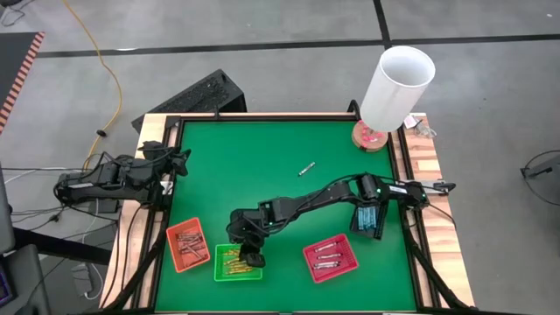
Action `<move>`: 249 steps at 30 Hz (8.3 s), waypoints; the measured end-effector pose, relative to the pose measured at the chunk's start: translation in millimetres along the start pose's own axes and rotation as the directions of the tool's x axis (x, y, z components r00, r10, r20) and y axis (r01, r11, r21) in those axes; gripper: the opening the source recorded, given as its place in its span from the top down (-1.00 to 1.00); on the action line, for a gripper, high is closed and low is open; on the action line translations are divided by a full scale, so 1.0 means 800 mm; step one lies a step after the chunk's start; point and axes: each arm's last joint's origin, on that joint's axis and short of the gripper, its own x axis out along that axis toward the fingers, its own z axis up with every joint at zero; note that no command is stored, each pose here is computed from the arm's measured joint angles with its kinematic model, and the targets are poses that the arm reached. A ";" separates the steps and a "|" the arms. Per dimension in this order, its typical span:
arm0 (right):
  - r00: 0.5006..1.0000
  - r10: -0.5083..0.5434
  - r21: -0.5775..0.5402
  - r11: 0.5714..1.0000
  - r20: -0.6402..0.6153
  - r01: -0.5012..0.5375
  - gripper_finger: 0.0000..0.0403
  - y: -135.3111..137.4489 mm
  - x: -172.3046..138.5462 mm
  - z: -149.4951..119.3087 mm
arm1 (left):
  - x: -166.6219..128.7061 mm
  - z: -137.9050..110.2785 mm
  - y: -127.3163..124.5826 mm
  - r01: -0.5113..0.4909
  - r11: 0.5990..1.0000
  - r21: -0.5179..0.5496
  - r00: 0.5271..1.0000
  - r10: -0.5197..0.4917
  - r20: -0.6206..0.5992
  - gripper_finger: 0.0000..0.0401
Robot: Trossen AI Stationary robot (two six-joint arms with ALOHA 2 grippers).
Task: Sort crayons
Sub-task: Put the black crayon into the red bin
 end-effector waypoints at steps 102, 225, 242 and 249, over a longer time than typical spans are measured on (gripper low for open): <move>0.595 -0.670 -0.498 0.737 -0.445 0.457 0.59 -0.188 -0.275 -0.166 | 0.000 0.000 0.000 -0.006 1.000 0.002 1.000 0.006 0.004 -0.11; 0.718 -0.610 0.135 0.723 -0.336 0.677 0.99 0.205 -0.173 -0.259 | 0.000 0.000 0.000 -0.007 1.000 0.001 1.000 0.007 0.005 -0.11; 0.777 -0.577 0.043 0.795 -0.251 0.604 0.99 0.188 -0.166 -0.240 | 0.000 0.000 0.000 -0.007 1.000 0.001 1.000 0.007 0.005 -0.11; 0.779 -0.557 -0.035 0.819 -0.287 0.573 0.99 0.185 -0.160 -0.242 | 0.000 0.000 0.000 -0.006 1.000 0.001 1.000 0.006 0.005 -0.11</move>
